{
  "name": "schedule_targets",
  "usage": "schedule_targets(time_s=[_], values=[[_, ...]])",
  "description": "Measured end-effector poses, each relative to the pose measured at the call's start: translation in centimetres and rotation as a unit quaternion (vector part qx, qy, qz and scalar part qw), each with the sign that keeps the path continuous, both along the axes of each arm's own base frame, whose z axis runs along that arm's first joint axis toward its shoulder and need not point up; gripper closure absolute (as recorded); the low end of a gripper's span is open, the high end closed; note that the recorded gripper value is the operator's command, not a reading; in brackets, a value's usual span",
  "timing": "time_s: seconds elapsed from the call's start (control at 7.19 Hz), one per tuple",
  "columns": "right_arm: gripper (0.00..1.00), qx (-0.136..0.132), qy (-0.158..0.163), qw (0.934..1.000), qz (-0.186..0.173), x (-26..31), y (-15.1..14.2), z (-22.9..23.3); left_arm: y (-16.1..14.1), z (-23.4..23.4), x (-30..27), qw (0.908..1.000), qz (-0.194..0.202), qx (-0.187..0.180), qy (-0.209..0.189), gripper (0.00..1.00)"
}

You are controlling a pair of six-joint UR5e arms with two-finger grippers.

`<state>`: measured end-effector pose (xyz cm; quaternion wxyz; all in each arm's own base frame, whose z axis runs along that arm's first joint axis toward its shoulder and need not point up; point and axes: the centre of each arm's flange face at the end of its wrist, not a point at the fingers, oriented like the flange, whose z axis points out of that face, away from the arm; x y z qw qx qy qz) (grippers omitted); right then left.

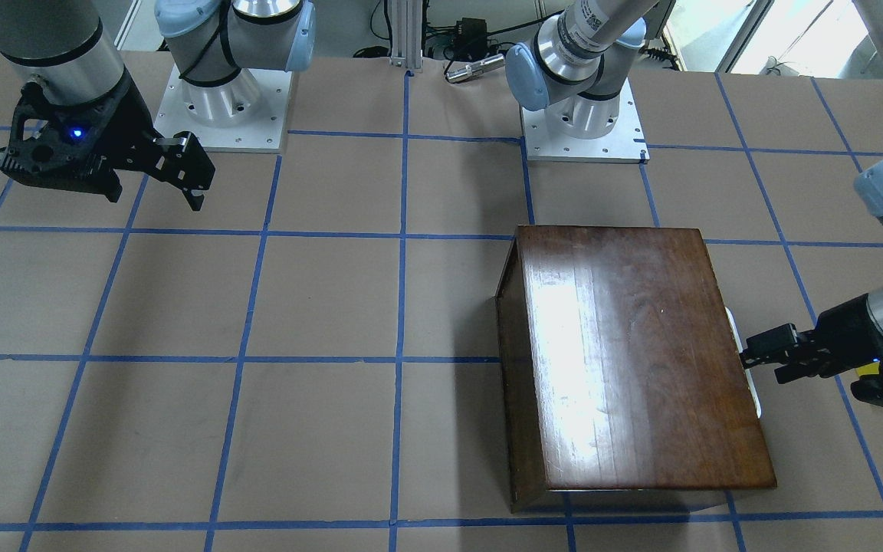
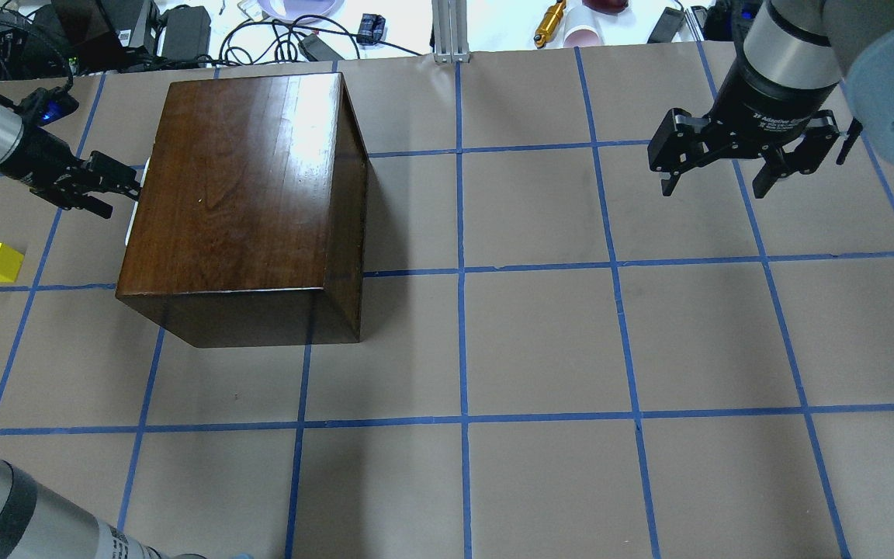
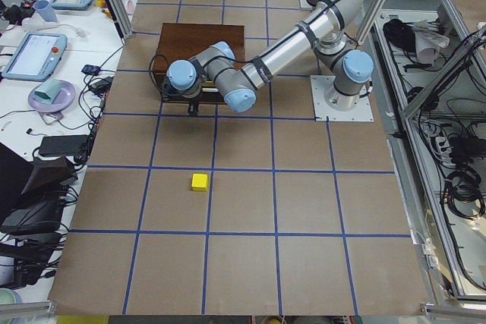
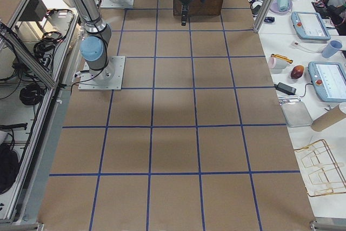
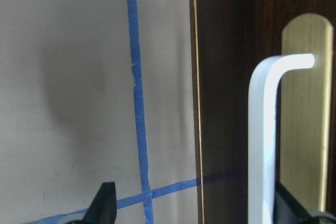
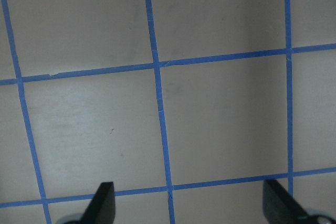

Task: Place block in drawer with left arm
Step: 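Hook the left gripper onto the white drawer handle, then pull the drawer outward with the left gripper by its handle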

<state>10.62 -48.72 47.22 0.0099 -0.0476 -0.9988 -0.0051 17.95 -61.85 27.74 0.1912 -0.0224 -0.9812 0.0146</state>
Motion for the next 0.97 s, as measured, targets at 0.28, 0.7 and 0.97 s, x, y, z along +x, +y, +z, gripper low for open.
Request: schedule_targets(time_s=[0.28,0.7,0.97], values=[[0.00,0.000,0.000,1.0000,0.000,-0.02,0.00,0.00,-0.20,0.05,0.24,1.0000,-0.003,-0.002,-0.007,0.00],[0.00,0.000,0.000,1.0000,0.000,0.00,0.00,0.00,-0.32,0.14,0.66,0.9996,-0.006,-0.005,-0.027,0.00],[0.00,0.000,0.000,1.0000,0.000,0.00,0.00,0.00,-0.45,0.33,0.82,0.9994,-0.006,-0.009,-0.033,0.00]])
